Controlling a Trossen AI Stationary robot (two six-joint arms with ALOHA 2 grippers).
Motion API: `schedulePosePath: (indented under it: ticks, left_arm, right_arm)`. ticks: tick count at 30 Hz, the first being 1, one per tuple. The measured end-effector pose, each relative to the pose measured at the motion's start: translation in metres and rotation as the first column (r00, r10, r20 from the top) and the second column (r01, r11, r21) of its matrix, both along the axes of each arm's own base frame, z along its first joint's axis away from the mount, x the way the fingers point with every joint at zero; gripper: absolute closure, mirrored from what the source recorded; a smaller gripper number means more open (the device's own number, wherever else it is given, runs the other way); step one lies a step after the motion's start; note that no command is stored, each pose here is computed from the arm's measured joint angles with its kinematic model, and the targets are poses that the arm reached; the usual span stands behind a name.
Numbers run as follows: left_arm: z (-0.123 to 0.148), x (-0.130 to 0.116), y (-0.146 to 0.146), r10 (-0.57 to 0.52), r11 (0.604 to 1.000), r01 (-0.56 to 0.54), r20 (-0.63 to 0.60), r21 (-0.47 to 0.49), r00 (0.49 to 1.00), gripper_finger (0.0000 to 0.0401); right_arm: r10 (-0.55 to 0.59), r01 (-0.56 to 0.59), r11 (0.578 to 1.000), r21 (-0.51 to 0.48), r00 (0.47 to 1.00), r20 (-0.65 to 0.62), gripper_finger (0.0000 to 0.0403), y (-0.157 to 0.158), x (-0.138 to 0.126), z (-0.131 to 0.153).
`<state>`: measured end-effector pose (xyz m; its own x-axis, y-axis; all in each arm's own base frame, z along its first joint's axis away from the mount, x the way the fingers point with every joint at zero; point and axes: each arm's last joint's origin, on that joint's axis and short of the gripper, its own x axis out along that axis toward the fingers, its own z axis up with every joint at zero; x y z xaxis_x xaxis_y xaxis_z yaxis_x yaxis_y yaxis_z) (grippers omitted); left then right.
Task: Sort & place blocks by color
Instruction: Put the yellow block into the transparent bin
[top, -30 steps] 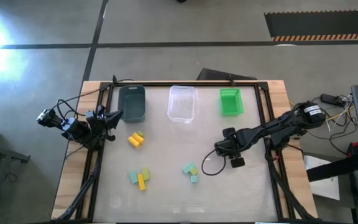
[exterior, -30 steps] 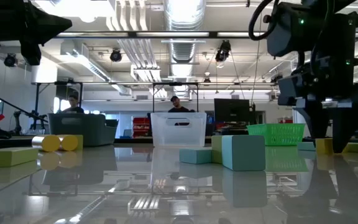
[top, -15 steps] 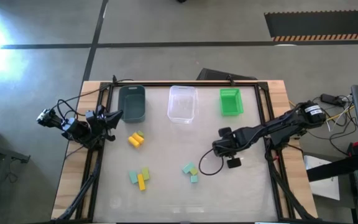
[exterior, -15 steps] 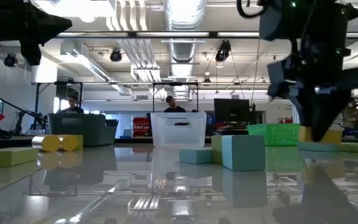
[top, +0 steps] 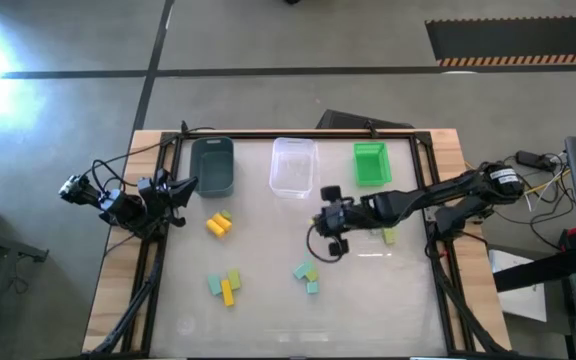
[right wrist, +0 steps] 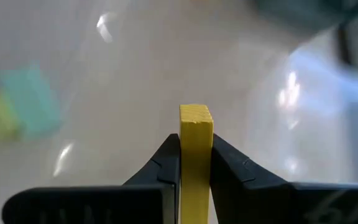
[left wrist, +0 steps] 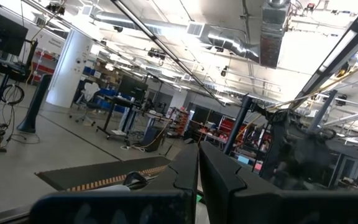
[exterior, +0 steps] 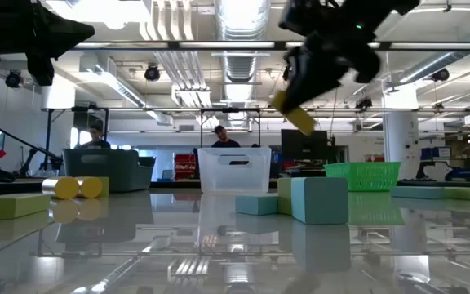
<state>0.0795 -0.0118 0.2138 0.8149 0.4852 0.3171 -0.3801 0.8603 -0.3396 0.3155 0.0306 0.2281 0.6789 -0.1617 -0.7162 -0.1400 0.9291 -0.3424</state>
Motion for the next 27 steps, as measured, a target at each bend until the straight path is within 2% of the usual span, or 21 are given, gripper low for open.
schedulePosePath:
  ticks: [4, 7, 10, 13, 16, 19, 24, 27]
  left_arm:
    - [0.0, 0.0, 0.0, 0.0, 1.0, 0.0, 0.0, 0.0, 1.0, 0.0401]
    - [0.0, 0.0, 0.0, -0.002, 1.0, 0.002, 0.004, -0.006, 1.0, 0.0401]
    - [0.0, 0.0, 0.0, -0.003, 1.0, 0.003, 0.003, -0.006, 1.0, 0.0401]
    - [0.0, 0.0, 0.0, -0.001, 1.0, 0.001, 0.0, -0.001, 1.0, 0.0401]
    - [0.0, 0.0, 0.0, 0.0, 1.0, 0.0, -0.001, 0.001, 1.0, 0.0401]
    - [0.0, 0.0, 0.0, 0.0, 1.0, 0.0, -0.001, 0.001, 1.0, 0.0401]
    - [0.0, 0.0, 0.0, -0.001, 1.0, 0.001, 0.0, -0.001, 1.0, 0.0401]
    - [0.0, 0.0, 0.0, -0.003, 1.0, 0.003, 0.002, -0.005, 1.0, 0.0401]
  right_arm:
    - [0.008, 0.003, 0.998, -0.058, 0.982, 0.187, 0.0365, -0.023, 0.015, 0.016]
    - [-0.042, 0.075, 0.994, -0.079, 0.936, 0.348, 0.0365, -0.049, 0.023, 0.025]
    - [-0.135, 0.173, 0.984, -0.04, 0.872, 0.47, 0.0365, -0.077, 0.03, 0.027]
    - [-0.227, 0.249, 0.968, 0.032, 0.812, 0.538, 0.0365, -0.099, 0.036, 0.025]
    - [-0.327, 0.313, 0.942, 0.118, 0.789, 0.521, 0.0365, -0.119, 0.044, 0.021]
    - [-0.419, 0.366, 0.908, 0.205, 0.798, 0.432, 0.0365, -0.138, 0.053, 0.019]
    - [-0.61, 0.523, 0.778, 0.349, 0.761, 0.221, 0.0365, -0.166, 0.065, 0.026]
    - [-0.673, 0.598, 0.708, 0.376, 0.733, 0.101, 0.0365, -0.174, 0.071, 0.025]
